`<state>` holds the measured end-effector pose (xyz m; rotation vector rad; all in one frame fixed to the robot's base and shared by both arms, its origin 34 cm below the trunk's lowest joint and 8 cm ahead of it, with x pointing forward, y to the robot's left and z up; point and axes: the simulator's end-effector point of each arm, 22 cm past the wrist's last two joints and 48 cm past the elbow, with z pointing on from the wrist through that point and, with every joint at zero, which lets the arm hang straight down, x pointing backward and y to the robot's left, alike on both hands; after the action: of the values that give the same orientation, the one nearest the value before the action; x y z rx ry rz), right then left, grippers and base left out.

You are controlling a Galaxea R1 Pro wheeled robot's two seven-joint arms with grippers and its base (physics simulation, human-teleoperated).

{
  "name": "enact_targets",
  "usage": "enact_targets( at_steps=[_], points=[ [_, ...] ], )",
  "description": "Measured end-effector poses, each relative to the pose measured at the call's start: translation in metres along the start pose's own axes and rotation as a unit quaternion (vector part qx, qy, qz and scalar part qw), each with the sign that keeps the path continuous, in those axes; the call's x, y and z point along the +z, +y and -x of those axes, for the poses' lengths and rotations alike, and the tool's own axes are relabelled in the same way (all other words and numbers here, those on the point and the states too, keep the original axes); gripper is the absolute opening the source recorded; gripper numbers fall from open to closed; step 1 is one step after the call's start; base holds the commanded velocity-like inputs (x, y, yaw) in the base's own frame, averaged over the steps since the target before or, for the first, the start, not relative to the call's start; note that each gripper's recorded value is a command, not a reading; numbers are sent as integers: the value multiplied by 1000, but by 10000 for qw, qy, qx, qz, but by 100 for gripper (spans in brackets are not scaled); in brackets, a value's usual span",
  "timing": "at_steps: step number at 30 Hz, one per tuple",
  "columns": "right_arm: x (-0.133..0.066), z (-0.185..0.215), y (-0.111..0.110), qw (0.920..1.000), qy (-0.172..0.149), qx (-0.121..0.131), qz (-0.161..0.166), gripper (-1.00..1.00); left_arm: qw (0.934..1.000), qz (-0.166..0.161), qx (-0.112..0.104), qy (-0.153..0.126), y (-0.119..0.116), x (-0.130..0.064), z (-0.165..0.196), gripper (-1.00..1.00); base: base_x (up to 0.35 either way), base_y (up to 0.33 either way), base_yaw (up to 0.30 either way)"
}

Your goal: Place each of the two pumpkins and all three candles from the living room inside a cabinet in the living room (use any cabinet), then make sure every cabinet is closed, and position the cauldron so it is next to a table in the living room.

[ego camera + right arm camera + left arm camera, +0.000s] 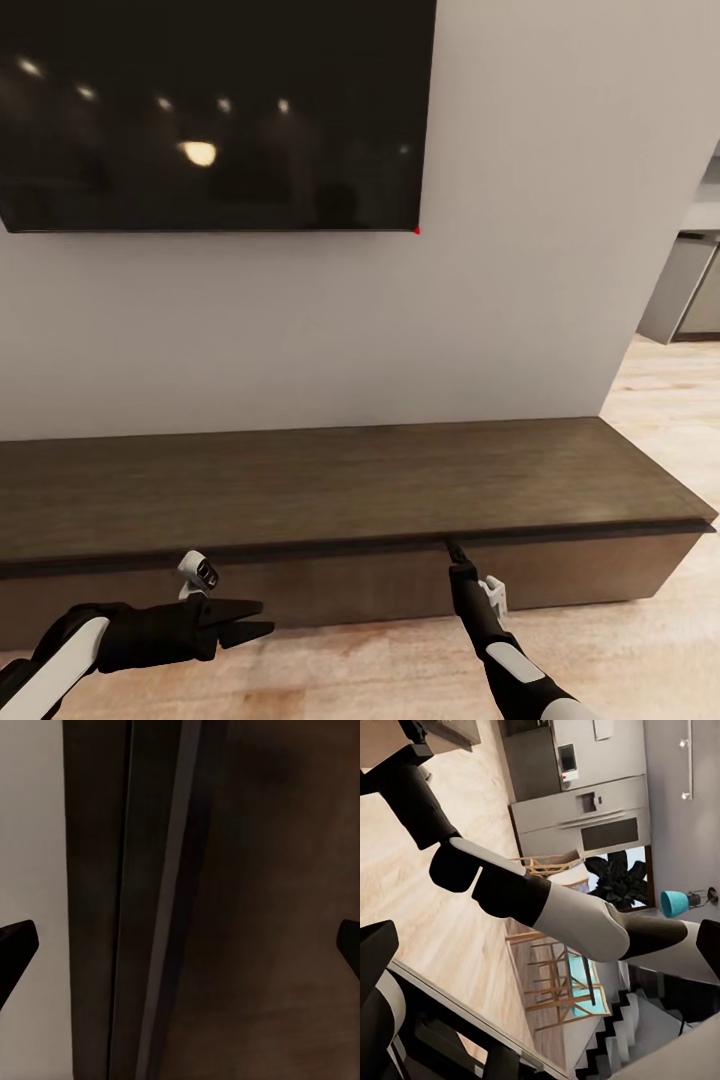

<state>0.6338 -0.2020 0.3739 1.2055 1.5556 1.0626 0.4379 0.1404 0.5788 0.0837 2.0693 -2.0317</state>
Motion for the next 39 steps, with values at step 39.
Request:
enact_targets(
  at_steps=[39],
  points=[
    [0,0,0,10000,0,0,-6,100,10000,-2,1,1,0,0,0,100,29,0,0]
  ],
)
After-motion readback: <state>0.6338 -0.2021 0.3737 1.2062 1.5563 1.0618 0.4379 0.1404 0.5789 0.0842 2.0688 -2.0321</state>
